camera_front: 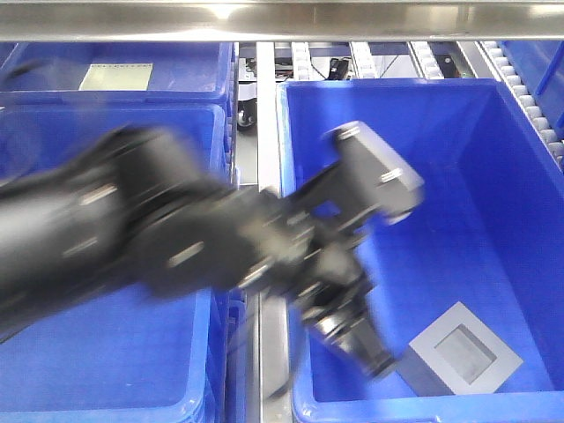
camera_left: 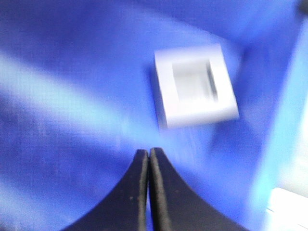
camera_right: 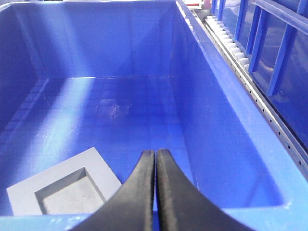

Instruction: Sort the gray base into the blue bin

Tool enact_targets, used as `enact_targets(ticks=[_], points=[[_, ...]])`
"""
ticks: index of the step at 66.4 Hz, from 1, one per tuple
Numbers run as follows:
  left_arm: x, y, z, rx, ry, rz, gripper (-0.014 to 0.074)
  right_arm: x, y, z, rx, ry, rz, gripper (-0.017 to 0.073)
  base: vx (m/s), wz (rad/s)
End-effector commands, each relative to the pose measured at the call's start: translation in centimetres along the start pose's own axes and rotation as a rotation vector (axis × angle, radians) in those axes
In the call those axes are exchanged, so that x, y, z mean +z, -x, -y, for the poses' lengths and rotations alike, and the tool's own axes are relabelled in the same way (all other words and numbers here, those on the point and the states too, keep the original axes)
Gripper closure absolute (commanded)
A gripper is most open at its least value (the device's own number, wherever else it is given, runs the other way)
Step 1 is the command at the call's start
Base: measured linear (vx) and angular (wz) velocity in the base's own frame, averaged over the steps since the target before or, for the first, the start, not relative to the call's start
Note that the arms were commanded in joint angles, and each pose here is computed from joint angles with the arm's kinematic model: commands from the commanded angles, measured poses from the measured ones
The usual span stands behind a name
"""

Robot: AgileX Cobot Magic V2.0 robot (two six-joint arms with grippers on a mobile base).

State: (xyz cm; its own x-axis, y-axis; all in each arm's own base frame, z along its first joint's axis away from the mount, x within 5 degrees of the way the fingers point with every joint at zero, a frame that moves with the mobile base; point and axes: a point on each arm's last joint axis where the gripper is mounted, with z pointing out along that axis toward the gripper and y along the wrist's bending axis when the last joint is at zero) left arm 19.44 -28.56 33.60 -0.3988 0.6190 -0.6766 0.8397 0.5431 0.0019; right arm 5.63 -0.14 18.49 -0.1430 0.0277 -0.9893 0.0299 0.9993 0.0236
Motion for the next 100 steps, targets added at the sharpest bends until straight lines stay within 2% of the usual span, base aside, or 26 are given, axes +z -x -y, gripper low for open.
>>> enact_targets(ticks=[1, 6, 18, 31, 42, 56, 67, 100], points=[[-3.8, -0.1, 0.2, -0.058, -0.004, 0.194, 0.06, 0.1, 0.4, 0.0, -0.016, -0.003, 0.039, 0.0564, 0.0, 0.0], [-5.1, -1.6, 0.2, -0.075, -0.005, 0.266, 0.06, 0.1, 0.4, 0.0, -0.016, -0.003, 0.039, 0.0564, 0.0, 0.0], [-8.3, -5.6, 0.2, -0.077, -0.002, 0.406, 0.06, 0.1, 0.4, 0.0, -0.016, -0.003, 0.039, 0.0564, 0.0, 0.0], [-11.7, -10.4, 0.4, -0.076, -0.003, 0.474, 0.06, 0.1, 0.4, 0.0, -0.016, -0.003, 0.039, 0.0564, 0.0, 0.0], [-14.3, -14.4, 0.5, -0.109, -0.015, 0.559, 0.06, 0.1, 0.4, 0.0, -0.016, -0.003, 0.039, 0.0564, 0.0, 0.0], [-16.2, -18.5, 0.7, -0.113, -0.023, 0.628, 0.06, 0.1, 0.4, 0.0, -0.016, -0.003, 0.039, 0.0564, 0.0, 0.0], [-16.9, -19.7, 0.7, -0.108, -0.023, 0.657, 0.06, 0.1, 0.4, 0.0, -0.016, -0.003, 0.039, 0.0564, 0.0, 0.0], [-16.9, -19.7, 0.7, -0.108, -0.023, 0.659, 0.06, 0.1, 0.4, 0.0, -0.016, -0.003, 0.039, 0.0564, 0.0, 0.0]])
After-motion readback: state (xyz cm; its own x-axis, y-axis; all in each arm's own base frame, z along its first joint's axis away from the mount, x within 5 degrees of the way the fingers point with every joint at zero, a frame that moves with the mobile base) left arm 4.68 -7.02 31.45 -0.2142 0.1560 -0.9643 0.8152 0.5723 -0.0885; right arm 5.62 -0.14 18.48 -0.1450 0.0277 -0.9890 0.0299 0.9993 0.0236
